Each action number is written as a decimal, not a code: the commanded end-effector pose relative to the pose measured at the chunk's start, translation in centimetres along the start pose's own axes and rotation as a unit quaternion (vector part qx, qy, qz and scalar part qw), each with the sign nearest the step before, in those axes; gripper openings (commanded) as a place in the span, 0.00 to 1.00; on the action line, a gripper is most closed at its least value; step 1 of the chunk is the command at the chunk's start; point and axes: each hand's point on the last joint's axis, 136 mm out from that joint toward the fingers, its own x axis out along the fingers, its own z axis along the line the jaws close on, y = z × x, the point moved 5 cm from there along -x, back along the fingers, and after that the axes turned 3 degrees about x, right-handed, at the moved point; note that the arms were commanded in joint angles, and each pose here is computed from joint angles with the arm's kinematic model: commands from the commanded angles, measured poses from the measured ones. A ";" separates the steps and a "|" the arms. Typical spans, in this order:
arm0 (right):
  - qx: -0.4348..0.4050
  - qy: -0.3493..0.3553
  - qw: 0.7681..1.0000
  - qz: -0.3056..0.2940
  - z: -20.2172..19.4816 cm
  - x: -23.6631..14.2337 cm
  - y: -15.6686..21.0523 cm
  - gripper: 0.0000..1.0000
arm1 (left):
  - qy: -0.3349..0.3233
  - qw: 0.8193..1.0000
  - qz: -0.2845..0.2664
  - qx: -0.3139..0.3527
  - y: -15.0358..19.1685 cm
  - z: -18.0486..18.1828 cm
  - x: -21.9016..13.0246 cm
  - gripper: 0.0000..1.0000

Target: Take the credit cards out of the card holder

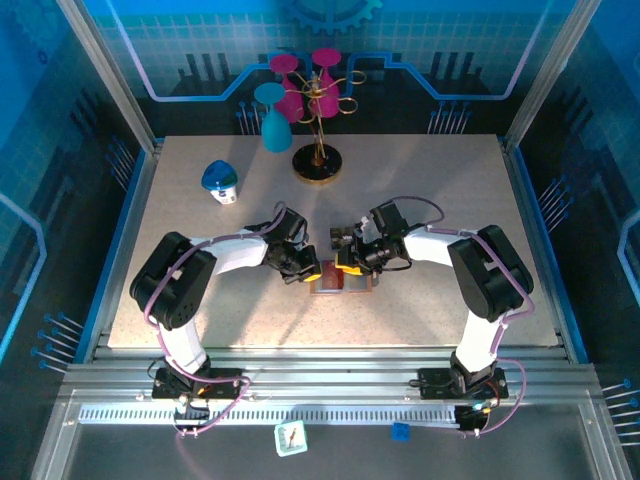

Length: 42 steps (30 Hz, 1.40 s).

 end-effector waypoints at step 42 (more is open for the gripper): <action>0.045 -0.008 0.999 -0.012 -2.0 0.7 2.0 0.26 | -0.011 1.000 0.017 0.003 -0.2 -0.3 0.4 0.06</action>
